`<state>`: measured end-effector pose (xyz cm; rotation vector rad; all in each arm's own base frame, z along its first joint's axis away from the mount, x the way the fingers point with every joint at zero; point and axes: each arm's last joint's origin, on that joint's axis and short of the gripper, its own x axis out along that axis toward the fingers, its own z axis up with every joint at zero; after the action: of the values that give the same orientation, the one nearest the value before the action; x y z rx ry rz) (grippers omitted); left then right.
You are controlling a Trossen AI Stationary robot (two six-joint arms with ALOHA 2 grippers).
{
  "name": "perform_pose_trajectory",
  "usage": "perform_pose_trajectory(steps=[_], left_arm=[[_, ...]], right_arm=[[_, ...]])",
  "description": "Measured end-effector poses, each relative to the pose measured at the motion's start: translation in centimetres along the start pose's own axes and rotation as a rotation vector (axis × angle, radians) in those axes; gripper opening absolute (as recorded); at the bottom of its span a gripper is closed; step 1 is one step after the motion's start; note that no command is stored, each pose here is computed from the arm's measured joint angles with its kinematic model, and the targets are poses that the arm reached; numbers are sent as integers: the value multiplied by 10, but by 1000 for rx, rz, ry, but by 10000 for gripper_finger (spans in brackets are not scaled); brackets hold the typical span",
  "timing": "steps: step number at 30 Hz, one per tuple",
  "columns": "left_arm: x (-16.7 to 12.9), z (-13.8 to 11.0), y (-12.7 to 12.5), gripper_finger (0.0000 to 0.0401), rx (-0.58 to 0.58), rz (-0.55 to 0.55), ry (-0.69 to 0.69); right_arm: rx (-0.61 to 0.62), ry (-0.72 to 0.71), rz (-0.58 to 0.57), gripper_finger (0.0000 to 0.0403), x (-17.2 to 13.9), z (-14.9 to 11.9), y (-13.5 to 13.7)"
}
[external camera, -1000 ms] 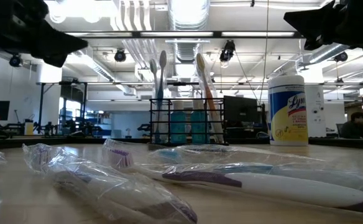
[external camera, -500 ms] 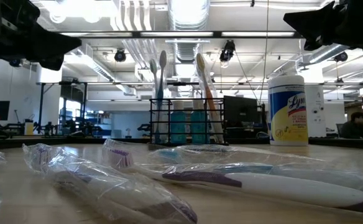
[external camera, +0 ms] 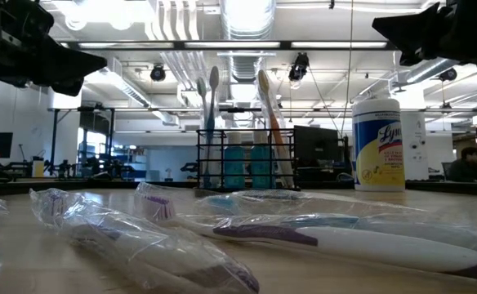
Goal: Pick & Place toothbrushing station
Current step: Put the right blue toothbrush into the wire organizer
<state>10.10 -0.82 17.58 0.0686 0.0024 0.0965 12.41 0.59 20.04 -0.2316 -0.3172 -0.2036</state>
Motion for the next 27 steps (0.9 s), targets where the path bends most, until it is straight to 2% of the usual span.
perform_pose_trajectory(steps=[11,18,27], left_arm=[[0,1,0,4,-45,1,-15],[0,1,0,5,-48,1,-10],[0,1,0,5,-49,1,-10]], right_arm=[[-6,45,12,8,0,-4,1],[101,74,18,8,0,-7,2],[260,205,61,8,-2,-20,7]])
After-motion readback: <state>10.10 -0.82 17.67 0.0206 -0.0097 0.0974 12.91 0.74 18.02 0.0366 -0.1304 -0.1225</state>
